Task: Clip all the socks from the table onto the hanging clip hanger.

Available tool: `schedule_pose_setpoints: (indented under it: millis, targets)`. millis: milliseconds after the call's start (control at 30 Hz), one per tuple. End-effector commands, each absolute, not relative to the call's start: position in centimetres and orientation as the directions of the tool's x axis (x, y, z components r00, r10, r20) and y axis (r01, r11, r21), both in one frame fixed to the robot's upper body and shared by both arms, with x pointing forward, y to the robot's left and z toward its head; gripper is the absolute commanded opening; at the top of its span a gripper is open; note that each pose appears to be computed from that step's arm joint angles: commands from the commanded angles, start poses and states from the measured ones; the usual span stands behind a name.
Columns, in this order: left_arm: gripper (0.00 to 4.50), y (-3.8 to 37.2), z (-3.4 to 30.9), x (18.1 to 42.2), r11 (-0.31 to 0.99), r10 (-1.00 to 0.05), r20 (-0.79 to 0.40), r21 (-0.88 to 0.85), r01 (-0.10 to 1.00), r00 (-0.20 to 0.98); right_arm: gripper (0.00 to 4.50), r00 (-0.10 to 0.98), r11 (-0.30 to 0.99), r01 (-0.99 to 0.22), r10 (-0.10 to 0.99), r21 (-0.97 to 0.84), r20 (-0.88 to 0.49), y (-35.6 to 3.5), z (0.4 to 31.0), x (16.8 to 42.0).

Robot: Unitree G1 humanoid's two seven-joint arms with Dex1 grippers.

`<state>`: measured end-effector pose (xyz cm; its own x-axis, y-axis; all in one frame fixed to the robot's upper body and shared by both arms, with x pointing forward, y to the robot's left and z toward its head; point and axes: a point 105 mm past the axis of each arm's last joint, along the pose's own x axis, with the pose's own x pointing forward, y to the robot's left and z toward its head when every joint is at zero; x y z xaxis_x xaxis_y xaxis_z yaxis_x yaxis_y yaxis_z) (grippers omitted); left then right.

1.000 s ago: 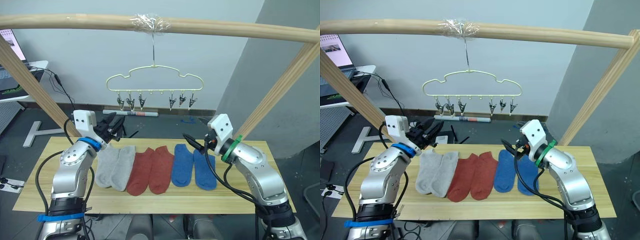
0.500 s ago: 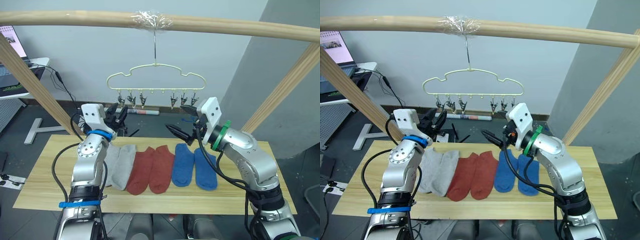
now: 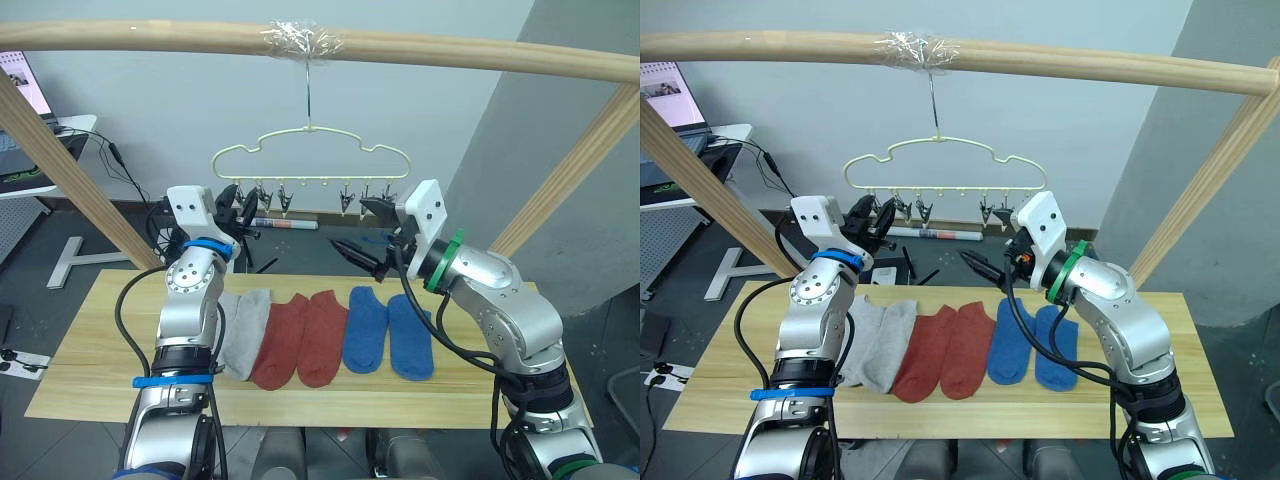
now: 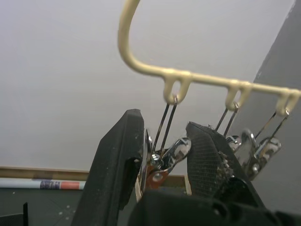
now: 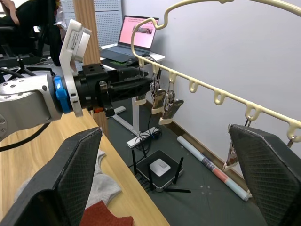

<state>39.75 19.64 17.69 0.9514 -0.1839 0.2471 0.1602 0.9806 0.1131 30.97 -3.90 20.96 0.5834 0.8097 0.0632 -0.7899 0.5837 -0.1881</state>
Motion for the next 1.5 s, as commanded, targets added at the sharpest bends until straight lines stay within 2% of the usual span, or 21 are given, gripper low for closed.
schedule_pose_setpoints:
  millis: [33,900,933,967,1100,1167,1233,1333,1367,1500]
  targets:
    - [1.78,19.7,19.5,39.7,0.981,-0.183,0.307,0.124,0.151,0.934,4.5,0.561,0.576,-0.786,0.817,-0.226,0.13,-3.8,23.1,30.3]
    - [1.78,19.7,18.9,39.6,0.974,-0.197,0.29,0.165,0.154,0.937,4.5,0.574,0.59,-0.781,0.808,-0.204,0.136,-4.1,23.1,30.3]
    - [1.42,19.7,19.0,39.6,0.974,-0.198,0.295,0.162,0.155,0.935,4.5,0.574,0.589,-0.782,0.808,-0.204,0.134,-4.1,23.0,30.3]
    - [1.3,19.7,19.1,39.6,0.975,-0.198,0.298,0.159,0.156,0.934,4.5,0.575,0.59,-0.781,0.807,-0.202,0.134,-4.1,23.0,30.3]
    - [0.31,19.8,19.0,39.5,0.975,-0.198,0.295,0.159,0.156,0.935,4.5,0.579,0.593,-0.78,0.805,-0.197,0.131,-4.2,22.8,30.1]
    - [0.01,19.8,19.0,39.4,0.975,-0.199,0.295,0.16,0.157,0.935,4.5,0.583,0.597,-0.779,0.802,-0.193,0.129,-4.2,22.6,30.1]
    - [0.0,19.9,18.9,39.4,0.975,-0.2,0.294,0.157,0.16,0.935,4.5,0.613,0.611,-0.762,0.787,-0.214,0.064,-5.0,20.5,30.0]
    - [0.0,20.0,18.7,39.4,0.974,-0.206,0.28,0.146,0.171,0.938,4.5,0.768,0.733,-0.64,0.594,-0.231,-0.241,-9.3,11.8,30.3]
    - [0.0,20.0,18.6,39.4,0.974,-0.207,0.274,0.143,0.173,0.939,4.5,0.788,0.759,-0.608,0.54,-0.234,-0.296,-10.3,10.1,30.0]
    - [0.0,20.3,18.4,39.4,0.973,-0.211,0.258,0.144,0.179,0.943,4.5,0.845,0.899,-0.427,0.358,-0.097,-0.397,-13.0,5.6,29.9]
